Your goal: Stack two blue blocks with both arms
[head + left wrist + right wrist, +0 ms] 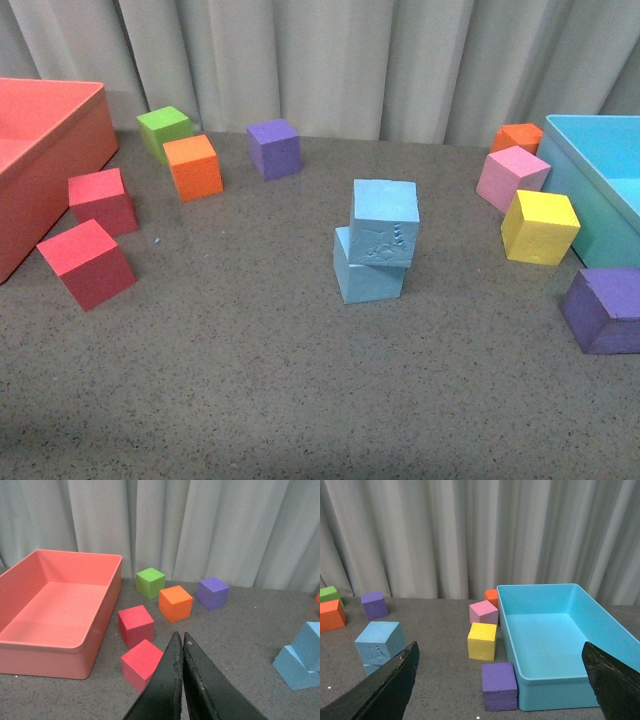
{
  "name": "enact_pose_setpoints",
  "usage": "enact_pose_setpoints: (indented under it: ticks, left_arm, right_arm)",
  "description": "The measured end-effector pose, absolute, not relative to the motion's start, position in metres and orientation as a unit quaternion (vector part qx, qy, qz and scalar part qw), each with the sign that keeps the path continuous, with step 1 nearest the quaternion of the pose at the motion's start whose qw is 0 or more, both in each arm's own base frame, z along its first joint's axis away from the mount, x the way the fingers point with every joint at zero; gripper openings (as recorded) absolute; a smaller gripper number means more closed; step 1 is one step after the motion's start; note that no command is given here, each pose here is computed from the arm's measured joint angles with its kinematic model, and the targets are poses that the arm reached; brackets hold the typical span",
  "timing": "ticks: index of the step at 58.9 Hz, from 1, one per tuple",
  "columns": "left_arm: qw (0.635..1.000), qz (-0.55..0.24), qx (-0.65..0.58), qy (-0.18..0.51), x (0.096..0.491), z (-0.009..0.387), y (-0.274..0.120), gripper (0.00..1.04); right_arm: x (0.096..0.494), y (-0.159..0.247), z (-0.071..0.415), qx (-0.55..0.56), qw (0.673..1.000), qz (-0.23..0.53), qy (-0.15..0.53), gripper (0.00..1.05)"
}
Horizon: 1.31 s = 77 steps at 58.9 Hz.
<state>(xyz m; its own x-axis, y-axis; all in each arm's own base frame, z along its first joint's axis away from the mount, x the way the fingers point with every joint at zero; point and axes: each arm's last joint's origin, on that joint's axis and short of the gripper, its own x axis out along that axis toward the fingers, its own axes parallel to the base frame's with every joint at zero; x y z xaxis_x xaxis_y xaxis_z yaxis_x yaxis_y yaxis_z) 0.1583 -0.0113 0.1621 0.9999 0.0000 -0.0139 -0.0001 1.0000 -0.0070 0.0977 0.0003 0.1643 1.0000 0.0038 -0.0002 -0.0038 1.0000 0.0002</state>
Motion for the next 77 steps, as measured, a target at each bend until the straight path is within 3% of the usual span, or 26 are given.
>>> enact_pose_setpoints:
  ticks: [77]
  left_arm:
    - [1.000,0.000,-0.004,-0.011,0.109,0.173,0.000,0.04]
  right_arm:
    - [0.098,0.000,0.164,0.000,1.000,0.002,0.000,0.95]
